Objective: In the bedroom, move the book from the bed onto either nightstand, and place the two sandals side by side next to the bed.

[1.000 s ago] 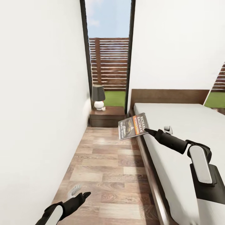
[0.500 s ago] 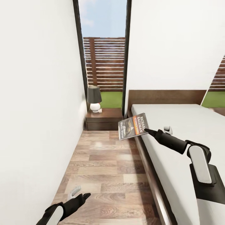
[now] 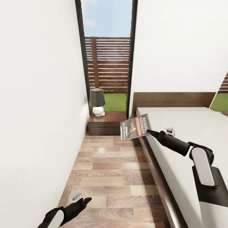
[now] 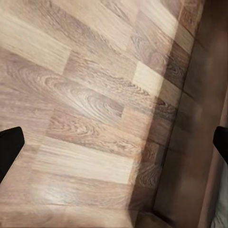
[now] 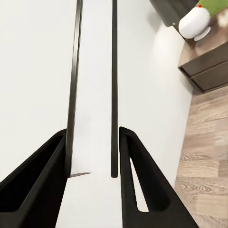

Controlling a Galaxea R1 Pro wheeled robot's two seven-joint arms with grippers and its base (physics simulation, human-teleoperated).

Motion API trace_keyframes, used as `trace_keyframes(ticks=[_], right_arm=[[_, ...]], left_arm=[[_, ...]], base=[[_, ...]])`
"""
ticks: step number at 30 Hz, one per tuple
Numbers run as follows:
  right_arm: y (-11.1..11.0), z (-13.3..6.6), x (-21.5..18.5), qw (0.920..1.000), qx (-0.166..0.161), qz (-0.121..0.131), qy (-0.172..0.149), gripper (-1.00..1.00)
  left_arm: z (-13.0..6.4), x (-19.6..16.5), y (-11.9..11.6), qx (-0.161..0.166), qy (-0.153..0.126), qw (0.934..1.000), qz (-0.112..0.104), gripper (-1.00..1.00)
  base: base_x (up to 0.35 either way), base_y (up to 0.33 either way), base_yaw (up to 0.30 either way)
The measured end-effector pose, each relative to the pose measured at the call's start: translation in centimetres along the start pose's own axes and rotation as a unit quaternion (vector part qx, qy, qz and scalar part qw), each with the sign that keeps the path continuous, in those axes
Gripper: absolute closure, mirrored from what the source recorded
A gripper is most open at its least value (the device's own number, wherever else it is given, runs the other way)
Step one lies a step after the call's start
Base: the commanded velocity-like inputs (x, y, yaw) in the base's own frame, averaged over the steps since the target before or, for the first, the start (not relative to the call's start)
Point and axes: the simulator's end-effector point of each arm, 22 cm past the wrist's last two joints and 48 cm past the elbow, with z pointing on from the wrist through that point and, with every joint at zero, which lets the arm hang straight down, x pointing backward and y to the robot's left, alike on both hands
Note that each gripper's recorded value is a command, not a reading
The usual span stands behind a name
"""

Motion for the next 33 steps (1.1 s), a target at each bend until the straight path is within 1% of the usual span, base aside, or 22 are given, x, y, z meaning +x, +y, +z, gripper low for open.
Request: trace_keyframes(ticks=[9, 19, 26, 33], right_arm=[[-0.9, 0.2, 0.3, 0.9999, 0.005, 0.009, 0.001, 1.0], [-1.1, 0.3, 0.3, 0.9999, 0.006, 0.012, 0.0, 1.0], [-2.2, 0.6, 1.0, 0.9995, 0.012, 0.027, 0.008, 1.0], [-2.5, 0.7, 1.2, 0.9994, 0.014, 0.03, 0.01, 1.0]], left_arm=[[0.0, 0.1, 0.1, -0.001, 0.001, 1.0, 0.0, -1.0], [0.1, 0.3, 0.0, 0.0, 0.002, 1.0, 0.001, -1.0], [0.1, 0.2, 0.0, 0.0, 0.002, 1.0, 0.001, -1.0], [0.1, 0.3, 0.0, -0.001, 0.002, 1.0, 0.001, -1.0]], base=[[0.314, 0.042, 0.0], [0.326, 0.002, 0.0], [0.327, 0.0, 0.0], [0.327, 0.0, 0.0]])
